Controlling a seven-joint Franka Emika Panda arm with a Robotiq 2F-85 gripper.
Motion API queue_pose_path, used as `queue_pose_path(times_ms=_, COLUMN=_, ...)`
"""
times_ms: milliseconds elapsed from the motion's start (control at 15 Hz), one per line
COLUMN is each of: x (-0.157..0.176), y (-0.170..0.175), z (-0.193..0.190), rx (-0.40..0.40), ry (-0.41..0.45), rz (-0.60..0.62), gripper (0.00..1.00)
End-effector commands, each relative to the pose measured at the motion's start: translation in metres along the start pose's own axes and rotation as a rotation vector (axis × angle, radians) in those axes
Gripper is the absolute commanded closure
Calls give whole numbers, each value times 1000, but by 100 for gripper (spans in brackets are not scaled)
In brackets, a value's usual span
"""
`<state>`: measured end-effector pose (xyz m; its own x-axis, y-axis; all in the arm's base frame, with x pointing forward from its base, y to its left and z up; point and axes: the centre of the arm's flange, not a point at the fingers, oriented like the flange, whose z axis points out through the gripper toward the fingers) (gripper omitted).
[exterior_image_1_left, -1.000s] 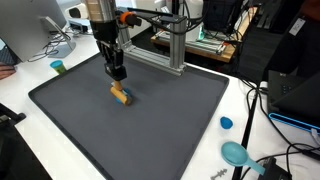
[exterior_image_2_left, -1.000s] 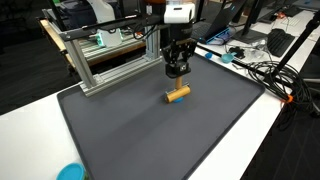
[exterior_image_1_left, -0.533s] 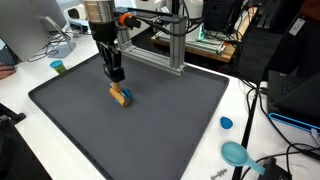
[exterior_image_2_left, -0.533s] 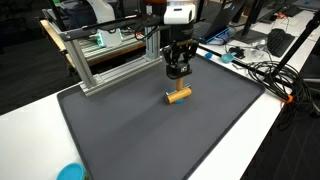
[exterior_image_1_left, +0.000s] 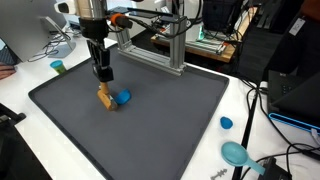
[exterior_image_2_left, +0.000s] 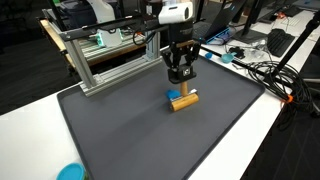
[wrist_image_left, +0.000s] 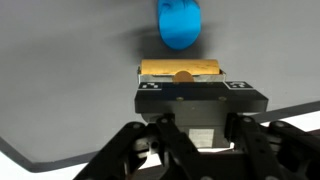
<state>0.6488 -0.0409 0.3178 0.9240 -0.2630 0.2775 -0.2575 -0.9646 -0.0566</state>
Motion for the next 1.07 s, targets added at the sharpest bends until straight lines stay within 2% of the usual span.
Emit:
queue_pose_path(times_ms=0, x=-18, y=7, z=-47, rx=60, ry=-59, rz=-184, gripper=78)
queue_pose_path(times_ms=267, x=-34, y=-11, z=-63, rx=92, ry=-85, rz=-417, gripper=78)
queue_pose_path(times_ms=333, x=-21, y=-13, z=-46, rx=60, ry=-78, rz=-330, gripper=78)
queue_pose_path(times_ms=400, x=-24, y=-16, z=-49, rx=62, ry=-79, rz=-344, gripper=53)
queue_pose_path(times_ms=467, x=-24, y=-16, z=-49, rx=62, ry=-80, rz=-341, gripper=53)
queue_pose_path(times_ms=533, x=-22, y=-17, z=-41, rx=65, ry=-79, rz=-334, gripper=78)
queue_pose_path(times_ms=1000, x=-24, y=-7, z=5, rx=-2, ry=-164, rz=-362, gripper=78)
